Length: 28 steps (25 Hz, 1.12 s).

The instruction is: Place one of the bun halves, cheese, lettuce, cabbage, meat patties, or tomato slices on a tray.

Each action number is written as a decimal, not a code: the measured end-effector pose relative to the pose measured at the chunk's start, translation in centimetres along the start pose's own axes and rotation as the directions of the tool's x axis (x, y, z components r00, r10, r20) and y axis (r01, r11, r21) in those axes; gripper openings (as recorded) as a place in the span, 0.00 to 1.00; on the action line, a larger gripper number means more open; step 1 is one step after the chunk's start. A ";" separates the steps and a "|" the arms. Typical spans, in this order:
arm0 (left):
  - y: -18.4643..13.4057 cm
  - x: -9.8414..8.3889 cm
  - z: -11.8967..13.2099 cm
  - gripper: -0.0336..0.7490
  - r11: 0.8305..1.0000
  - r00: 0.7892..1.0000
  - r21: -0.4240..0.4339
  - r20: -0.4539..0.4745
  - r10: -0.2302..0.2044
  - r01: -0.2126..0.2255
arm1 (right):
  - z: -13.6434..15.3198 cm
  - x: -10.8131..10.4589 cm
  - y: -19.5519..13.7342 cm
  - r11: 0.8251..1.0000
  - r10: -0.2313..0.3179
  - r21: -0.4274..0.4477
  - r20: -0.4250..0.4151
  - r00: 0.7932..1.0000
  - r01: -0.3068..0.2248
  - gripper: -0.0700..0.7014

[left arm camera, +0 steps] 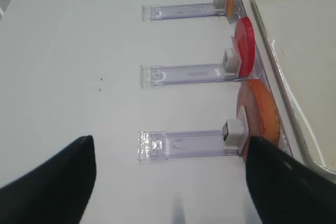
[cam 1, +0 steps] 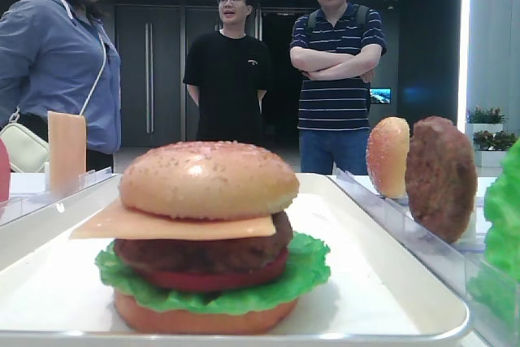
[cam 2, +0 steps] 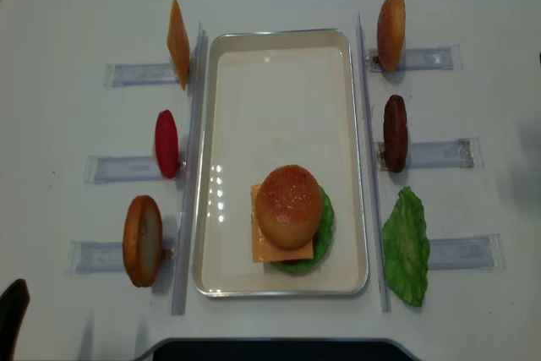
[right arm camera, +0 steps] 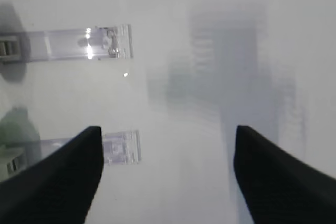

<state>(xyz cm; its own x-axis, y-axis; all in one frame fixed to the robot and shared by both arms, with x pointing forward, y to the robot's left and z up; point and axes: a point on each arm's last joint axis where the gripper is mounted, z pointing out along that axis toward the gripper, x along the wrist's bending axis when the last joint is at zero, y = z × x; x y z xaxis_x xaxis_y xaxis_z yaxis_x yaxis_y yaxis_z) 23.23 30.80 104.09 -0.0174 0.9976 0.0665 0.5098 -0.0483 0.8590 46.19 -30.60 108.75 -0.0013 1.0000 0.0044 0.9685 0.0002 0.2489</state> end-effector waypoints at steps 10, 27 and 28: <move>0.0 0.0 0.0 0.93 1.000 1.000 0.000 0.000 0.000 0.000 | -0.5 0.3 -8.5 0.998 0.001 -0.056 0.006 1.000 -0.001 0.77; 0.0 0.0 0.0 0.93 1.000 1.000 0.000 0.000 0.000 0.000 | -1.2 0.8 -19.9 0.910 0.000 -0.415 0.017 1.000 0.007 0.77; 0.0 0.0 0.0 0.93 1.000 1.000 0.000 0.000 0.000 0.000 | -1.4 0.8 -20.3 0.896 0.000 -0.445 0.017 1.000 0.008 0.77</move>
<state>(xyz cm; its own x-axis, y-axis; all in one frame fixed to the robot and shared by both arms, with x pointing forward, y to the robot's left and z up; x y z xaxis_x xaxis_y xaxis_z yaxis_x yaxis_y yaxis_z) 23.23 30.80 104.09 -0.0174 0.9976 0.0665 0.5098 -0.0483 0.8590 26.16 -29.81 105.07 0.0029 0.9999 -0.0120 0.7569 0.0057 0.6536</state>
